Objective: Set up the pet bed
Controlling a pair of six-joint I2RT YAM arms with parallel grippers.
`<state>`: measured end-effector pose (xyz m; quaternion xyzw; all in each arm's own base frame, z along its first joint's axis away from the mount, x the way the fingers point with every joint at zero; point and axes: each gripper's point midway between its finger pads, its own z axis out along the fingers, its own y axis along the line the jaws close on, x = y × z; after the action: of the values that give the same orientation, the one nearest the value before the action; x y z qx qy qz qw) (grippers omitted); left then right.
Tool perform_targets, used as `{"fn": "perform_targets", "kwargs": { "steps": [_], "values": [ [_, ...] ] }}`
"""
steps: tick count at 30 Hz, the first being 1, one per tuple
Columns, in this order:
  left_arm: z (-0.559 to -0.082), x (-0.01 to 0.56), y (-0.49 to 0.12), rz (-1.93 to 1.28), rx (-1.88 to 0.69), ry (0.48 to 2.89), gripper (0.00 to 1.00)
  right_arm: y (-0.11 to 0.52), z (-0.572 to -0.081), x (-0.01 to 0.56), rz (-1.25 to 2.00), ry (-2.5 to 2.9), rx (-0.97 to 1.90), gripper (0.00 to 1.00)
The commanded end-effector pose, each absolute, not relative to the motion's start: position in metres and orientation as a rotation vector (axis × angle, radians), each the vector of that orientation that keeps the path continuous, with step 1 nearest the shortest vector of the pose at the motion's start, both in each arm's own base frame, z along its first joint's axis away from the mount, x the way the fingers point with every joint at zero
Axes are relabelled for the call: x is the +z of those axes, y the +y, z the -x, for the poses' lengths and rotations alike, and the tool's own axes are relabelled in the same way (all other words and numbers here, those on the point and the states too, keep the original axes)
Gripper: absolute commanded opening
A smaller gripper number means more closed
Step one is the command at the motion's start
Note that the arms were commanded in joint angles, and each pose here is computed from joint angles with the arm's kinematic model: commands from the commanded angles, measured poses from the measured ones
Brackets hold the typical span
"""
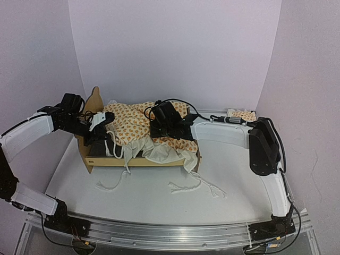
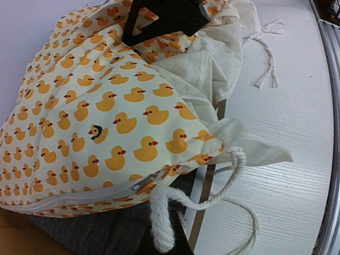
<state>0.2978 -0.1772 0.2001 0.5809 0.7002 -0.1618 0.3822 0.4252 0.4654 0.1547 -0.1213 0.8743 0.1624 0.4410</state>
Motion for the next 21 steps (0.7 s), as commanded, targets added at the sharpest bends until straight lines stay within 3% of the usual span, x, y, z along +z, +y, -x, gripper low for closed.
{"fn": "perform_targets", "kwargs": {
  "steps": [1,14,21],
  "values": [
    [-0.277,0.204,-0.182,-1.512,-0.513,1.773,0.0,0.461,-0.427,0.165,0.29,2.153,0.411,0.0],
    [-0.313,0.148,-0.178,-1.475,-0.422,1.848,0.0,0.46,-0.425,0.165,0.292,2.159,0.421,0.0],
    [-0.356,0.18,-0.18,-1.368,-0.313,1.806,0.0,0.46,-0.424,0.166,0.293,2.159,0.423,0.0]
  ]
}}
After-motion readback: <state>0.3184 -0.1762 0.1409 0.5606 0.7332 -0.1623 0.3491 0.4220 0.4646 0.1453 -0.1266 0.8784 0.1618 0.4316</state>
